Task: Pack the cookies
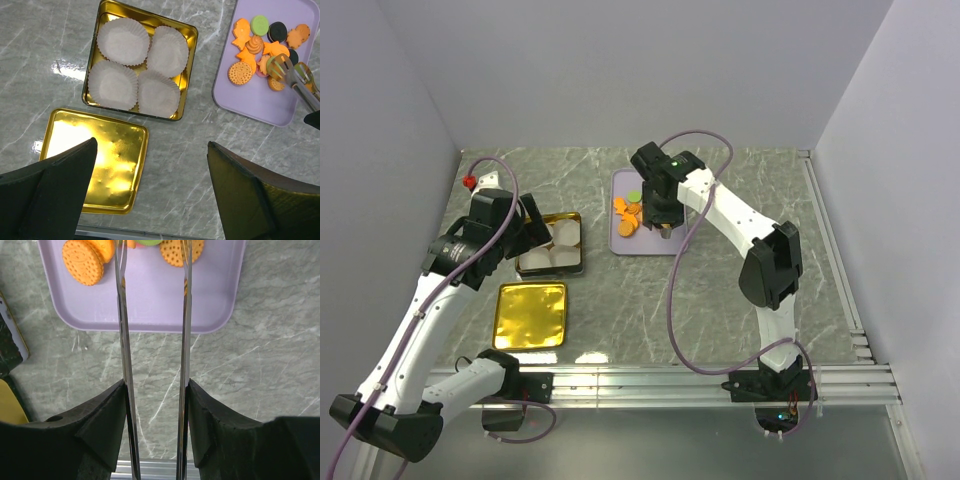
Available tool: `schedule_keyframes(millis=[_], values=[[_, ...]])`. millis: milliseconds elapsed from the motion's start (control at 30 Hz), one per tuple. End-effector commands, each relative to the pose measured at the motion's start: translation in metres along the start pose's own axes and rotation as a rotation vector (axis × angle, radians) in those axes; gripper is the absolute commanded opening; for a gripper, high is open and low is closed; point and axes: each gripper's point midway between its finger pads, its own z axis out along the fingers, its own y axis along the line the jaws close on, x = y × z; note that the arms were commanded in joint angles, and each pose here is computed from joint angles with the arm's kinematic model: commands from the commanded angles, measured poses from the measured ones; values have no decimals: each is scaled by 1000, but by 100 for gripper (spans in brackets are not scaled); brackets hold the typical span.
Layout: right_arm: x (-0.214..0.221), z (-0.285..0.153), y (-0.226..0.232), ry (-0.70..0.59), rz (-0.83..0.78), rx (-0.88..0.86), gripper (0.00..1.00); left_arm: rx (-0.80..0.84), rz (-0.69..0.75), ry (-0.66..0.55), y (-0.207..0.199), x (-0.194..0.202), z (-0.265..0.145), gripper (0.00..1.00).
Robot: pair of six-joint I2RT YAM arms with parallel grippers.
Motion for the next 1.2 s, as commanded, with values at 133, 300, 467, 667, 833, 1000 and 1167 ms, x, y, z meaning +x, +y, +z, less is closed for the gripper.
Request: schedule_keyframes(millis=[133, 300, 467, 667, 833, 1000, 1167], values=[[-7, 6, 9, -7, -9, -27, 55, 18, 3, -44, -5, -12, -3, 98], [-7, 11, 8, -6, -12, -16, 55, 13, 4, -45, -4, -12, -3, 98], [-9, 11, 6, -12, -13, -7, 51, 9, 4, -45, -3, -12, -4, 98], [-9, 2, 6, -18, 0, -22, 41, 11, 3, -50, -4, -14, -5, 98], [-10, -12, 5, -37, 18, -45, 39, 15, 3, -53, -5, -16, -6, 97], [-17, -35, 3, -78, 29, -65, 38, 19, 0, -64, -7, -22, -9, 97], [-21, -57, 3, -116, 38, -105, 37, 69, -14, -112, -14, -34, -23, 98]])
